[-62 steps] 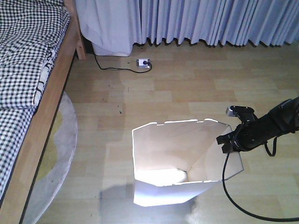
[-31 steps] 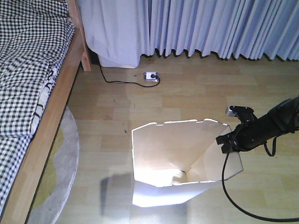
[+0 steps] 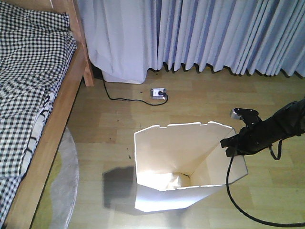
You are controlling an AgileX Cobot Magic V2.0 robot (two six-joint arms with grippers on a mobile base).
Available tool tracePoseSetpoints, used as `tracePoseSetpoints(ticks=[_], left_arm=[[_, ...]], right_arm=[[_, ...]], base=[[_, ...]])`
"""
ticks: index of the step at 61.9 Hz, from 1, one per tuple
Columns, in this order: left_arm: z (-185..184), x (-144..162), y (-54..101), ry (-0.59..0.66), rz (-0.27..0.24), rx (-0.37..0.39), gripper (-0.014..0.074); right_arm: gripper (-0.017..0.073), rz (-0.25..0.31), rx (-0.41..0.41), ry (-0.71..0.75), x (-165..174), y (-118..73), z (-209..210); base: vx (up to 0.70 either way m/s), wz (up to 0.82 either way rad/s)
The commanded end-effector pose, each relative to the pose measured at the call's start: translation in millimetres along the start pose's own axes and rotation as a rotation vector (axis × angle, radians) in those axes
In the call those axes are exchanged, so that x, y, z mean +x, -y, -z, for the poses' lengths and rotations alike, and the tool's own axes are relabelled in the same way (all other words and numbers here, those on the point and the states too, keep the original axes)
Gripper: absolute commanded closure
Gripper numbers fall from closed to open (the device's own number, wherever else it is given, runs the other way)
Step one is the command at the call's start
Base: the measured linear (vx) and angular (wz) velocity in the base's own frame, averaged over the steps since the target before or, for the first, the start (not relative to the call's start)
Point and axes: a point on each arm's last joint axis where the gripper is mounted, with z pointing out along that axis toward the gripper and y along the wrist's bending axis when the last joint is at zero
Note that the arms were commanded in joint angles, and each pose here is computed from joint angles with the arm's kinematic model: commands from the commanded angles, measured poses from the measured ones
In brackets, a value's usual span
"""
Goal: Move trash bin to bedside with robot
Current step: 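Carry the bin with the right gripper as the base drives beside the bed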
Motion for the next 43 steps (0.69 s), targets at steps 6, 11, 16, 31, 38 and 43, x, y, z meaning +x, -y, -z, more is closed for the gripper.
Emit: tracePoseSetpoints(ticks=[6,11,16,31,38,43], left_arm=[[-1.5,2.8,-0.2,0.050,0.012,0.006,0.0599],[-1.5,2.8,-0.2,0.050,0.012,0.006,0.0599],[-1.5,2.8,-0.2,0.050,0.012,0.006,0.0599],[-1.5,2.8,-0.2,0.050,0.012,0.006,0.0599],[-1.5,2.8,-0.2,0.050,0.012,0.006,0.0599],[-1.5,2.8,-0.2,0.050,0.012,0.006,0.0599]], right_arm=[[0.0565,-0.036,-0.111,0.061,-14.9,-17.4,26.5],[0.0565,-0.036,-0.111,0.061,-14.9,-17.4,26.5],[0.0565,-0.036,-0.111,0.061,-14.9,-17.4,26.5],[0.0565,-0.036,-0.111,0.061,-14.9,-17.4,26.5],[0.0565,-0.036,-0.111,0.061,-14.9,-17.4,26.5],[0.0565,-0.036,-0.111,0.061,-14.9,-17.4,26.5]], base=[[0.33,-0.01],[0.32,-0.01],[0.31,-0.01],[0.28,0.00],[0.26,0.02],[0.25,0.04]])
